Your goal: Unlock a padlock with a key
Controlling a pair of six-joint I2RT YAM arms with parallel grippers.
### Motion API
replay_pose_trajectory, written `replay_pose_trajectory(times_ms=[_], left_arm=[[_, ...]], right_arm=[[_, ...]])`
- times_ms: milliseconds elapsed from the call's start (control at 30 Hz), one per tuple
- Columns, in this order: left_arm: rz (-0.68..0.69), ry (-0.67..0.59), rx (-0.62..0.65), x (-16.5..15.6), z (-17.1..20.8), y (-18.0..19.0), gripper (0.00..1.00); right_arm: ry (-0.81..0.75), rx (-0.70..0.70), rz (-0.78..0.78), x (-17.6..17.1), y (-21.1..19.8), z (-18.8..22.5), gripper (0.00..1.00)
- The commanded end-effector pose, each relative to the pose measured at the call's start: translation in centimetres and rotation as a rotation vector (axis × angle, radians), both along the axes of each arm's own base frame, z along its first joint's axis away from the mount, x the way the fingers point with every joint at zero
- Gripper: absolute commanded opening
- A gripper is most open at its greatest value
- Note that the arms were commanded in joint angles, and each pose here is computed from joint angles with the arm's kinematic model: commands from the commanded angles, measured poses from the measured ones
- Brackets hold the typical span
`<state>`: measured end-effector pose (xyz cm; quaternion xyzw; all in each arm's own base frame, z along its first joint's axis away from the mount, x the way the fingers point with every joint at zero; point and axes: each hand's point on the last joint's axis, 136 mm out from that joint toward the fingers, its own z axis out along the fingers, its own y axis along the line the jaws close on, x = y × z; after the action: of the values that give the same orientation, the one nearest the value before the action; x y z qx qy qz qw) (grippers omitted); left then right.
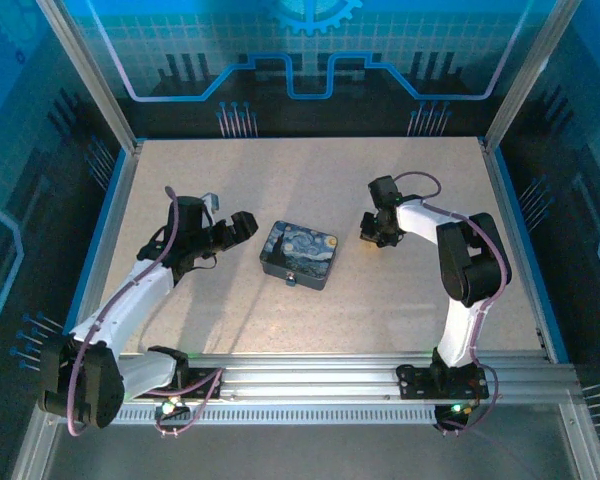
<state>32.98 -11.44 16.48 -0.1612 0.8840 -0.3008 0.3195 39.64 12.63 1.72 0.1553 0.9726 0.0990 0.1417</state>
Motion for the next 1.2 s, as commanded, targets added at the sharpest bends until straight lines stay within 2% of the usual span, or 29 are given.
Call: replay_pose_trajectory(times_ms=[0,467,633,800,933,1167], left_arm=[[-0.007,-0.01,0.018,0.3,-0.1,0.2,0.99],[-0.014,-0.015,0.009,0.4,0.3,0.0,0.99],[-0.02,-0.019,-0.025,0.3,0.9,-0.4,0.99],[-0.05,-0.016,-0.162,0.1,2.4,-2.1,0.99],[-0.091,0.004,-0.269,-0.2,3.6,-4.1,0.94],[-0.2,-0.034,-0.32,-0.7,6.8,-8.4,0.9]], right_arm=[[-0.015,0.005,0.027,0.7,0.6,-0.7,0.17],[-0.048,-0.055,0.064,-0.3,-0.5,0.9,0.06],[-0.101,-0.066,0.118,-0.6,-0.2,2.6,0.04],[-0.219,-0.043,0.227,-1.2,1.1,5.1,0.02],[-0.347,-0.015,0.349,-2.4,2.9,7.8,0.02],[-0.638,0.068,0.578,-5.5,6.7,13.4,0.01]])
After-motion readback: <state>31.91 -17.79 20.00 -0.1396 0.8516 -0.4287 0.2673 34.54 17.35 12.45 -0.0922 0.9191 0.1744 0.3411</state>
